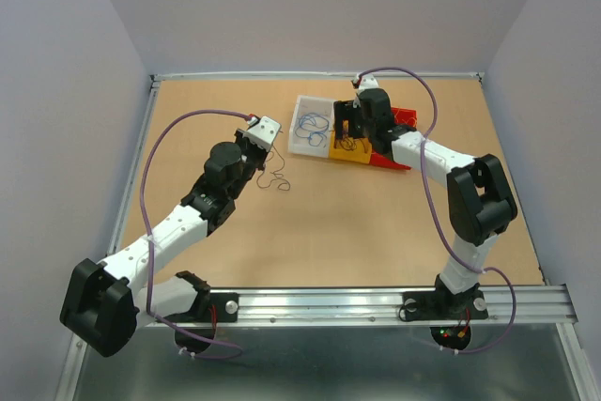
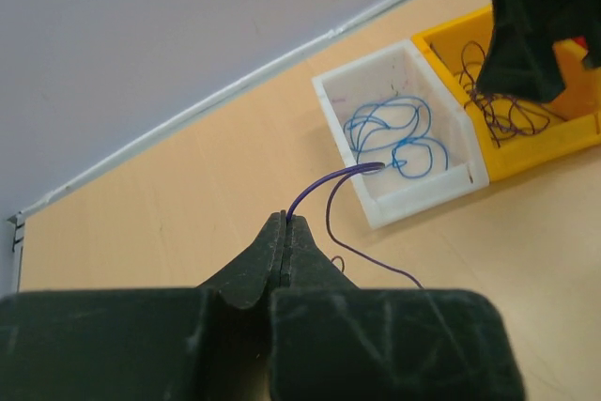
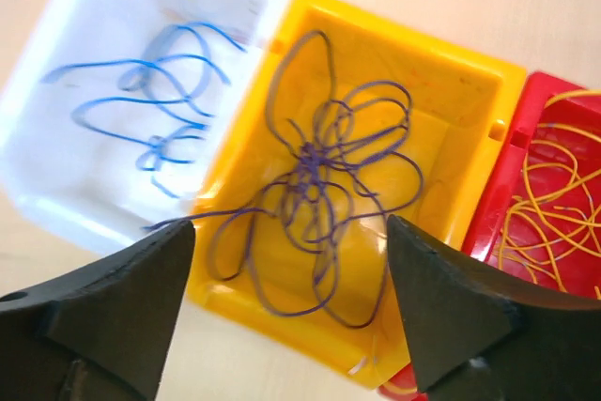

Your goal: Untangle the cables

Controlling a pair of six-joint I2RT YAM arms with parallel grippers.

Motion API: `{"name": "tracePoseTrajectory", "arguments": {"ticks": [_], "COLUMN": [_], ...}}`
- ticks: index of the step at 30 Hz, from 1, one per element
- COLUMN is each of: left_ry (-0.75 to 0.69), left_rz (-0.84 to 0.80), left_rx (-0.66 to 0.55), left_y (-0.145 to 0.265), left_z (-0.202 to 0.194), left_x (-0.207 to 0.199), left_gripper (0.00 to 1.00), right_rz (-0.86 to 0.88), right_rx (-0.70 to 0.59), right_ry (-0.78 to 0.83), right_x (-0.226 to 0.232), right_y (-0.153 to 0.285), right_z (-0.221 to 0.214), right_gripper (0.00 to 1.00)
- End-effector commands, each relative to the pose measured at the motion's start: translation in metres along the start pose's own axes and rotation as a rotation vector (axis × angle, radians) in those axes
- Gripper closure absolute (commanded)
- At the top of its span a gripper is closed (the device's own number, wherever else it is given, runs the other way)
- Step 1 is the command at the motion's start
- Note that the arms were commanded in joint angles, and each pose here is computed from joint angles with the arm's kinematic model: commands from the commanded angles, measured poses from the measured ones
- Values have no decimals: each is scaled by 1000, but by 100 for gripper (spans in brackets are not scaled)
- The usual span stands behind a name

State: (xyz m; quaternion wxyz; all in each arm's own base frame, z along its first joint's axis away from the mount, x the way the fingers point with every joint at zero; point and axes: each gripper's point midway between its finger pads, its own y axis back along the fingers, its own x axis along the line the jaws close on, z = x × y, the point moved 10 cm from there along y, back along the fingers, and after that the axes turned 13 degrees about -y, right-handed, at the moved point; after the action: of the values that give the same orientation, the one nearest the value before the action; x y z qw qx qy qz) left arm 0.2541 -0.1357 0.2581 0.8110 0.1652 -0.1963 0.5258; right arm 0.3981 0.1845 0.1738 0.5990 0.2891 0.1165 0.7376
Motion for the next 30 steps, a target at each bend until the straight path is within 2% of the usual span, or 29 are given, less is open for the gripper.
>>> {"name": "tracePoseTrajectory", "arguments": {"ticks": [1, 8, 10, 14, 15, 16, 17, 19, 20, 23, 28, 30], "left_ry": [-31, -103, -129, -153, -151, -155, -158, -162, -159, -118, 10, 49], "left_rz": [-21, -210, -313, -420, -444, -465, -482, -482, -480, -495, -541, -563], "left_rx": [39, 186, 191, 210, 209, 220, 222, 223, 211, 176, 164, 170], "left_y": [-5, -4, 1, 13, 15, 18, 20, 22, 23, 23, 17, 10], "left_z": [-1, -39, -45, -54, -56, -58, -59, -59, -58, -53, -57, -60], "left_x": [4, -16, -24, -32, -34, -35, -36, -34, -31, -15, 24, 31], "left_gripper": [100, 100, 100, 77, 64, 58, 46, 38, 29, 20, 13, 5], "right_rz": [135, 335, 430, 525, 532, 535, 533, 529, 532, 561, 618, 636], "right_rx": [0, 50, 86, 117, 117, 119, 117, 113, 113, 127, 137, 141], "right_ry": [49, 86, 98, 93, 88, 81, 78, 68, 64, 58, 39, 31], "right_x": [29, 58, 65, 72, 73, 73, 73, 74, 74, 77, 86, 94], "right_y": [24, 42, 44, 45, 46, 46, 46, 46, 46, 47, 45, 41], "right_z": [-7, -30, -38, -48, -48, -50, -50, -49, -48, -49, -48, -46], "right_gripper": [6, 2, 2, 1, 0, 0, 0, 0, 0, 0, 0, 0]}}
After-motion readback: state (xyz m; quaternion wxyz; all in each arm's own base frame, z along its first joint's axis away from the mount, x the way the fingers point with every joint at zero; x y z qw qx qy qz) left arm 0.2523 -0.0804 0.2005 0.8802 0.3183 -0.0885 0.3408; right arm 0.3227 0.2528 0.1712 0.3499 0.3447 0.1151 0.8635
